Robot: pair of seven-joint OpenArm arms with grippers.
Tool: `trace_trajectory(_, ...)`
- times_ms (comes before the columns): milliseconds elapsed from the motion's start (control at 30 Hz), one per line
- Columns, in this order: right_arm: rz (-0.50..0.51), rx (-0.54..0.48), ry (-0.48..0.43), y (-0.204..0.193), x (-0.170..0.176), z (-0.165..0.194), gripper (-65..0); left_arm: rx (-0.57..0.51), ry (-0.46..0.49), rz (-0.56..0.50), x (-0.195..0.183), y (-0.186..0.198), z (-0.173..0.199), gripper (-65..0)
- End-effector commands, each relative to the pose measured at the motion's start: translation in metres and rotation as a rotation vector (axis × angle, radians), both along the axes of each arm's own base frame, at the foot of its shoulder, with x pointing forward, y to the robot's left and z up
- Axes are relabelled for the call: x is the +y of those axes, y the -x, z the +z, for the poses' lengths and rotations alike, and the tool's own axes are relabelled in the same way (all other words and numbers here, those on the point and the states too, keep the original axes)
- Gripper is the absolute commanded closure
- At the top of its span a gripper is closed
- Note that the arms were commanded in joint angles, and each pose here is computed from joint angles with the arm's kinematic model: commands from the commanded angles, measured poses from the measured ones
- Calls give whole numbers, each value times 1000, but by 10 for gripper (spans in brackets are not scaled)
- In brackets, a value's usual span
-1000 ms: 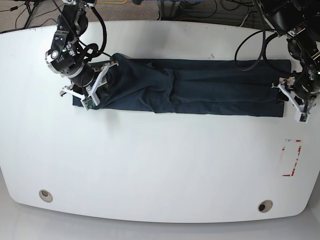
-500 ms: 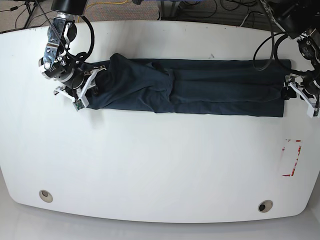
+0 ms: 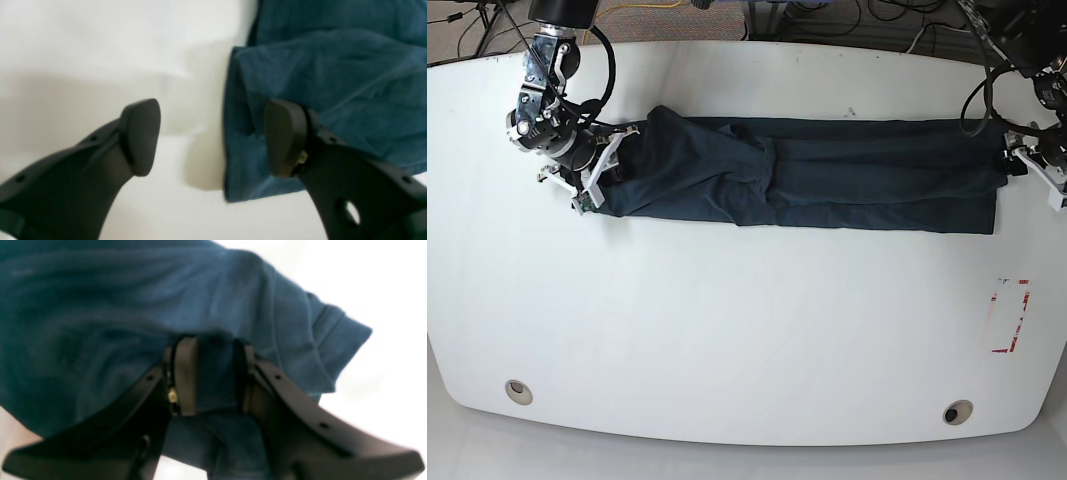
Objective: Layout the t-shirt on the table in an organized manner, then fold the t-shirt properly
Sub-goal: 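Grasp the opposite strip end with the left gripper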
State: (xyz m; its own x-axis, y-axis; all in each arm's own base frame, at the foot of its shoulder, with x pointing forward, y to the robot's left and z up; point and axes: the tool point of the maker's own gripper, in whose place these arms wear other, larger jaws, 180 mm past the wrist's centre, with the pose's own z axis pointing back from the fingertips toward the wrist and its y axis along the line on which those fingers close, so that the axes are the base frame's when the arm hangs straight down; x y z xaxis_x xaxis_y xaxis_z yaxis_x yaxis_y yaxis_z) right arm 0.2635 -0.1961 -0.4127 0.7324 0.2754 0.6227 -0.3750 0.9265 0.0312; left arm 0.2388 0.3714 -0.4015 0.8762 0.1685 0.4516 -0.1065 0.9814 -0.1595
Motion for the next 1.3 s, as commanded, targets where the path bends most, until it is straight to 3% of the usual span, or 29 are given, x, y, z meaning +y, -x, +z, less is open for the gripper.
trace_trajectory(0, 0, -47, -3, -9, -2, 11, -166, -36, -8, 5, 8, -8, 9, -463)
trace_trajectory(333, 2, -47, -15, -8, 2, 11, -166, -13, 66, -12, -9, -17, -6, -460)
trace_trajectory(633, 2, -48, -18, -9, 3, 11, -166, -93, 176, -82, -41, -36, 2, -458)
trace_trajectory(967, -1, -51, -32, -9, 9, 11, -166, -61, 193, -138, -58, -34, -7, -454)
trace_trajectory(1067, -1, -51, -32, -9, 9, 11, -166, -57, 196, -142, -61, -33, -9, -410)
trace_trajectory(1267, -1, -52, -32, -9, 9, 11, -166, -54, 197, -138, -60, -33, -10, -182)
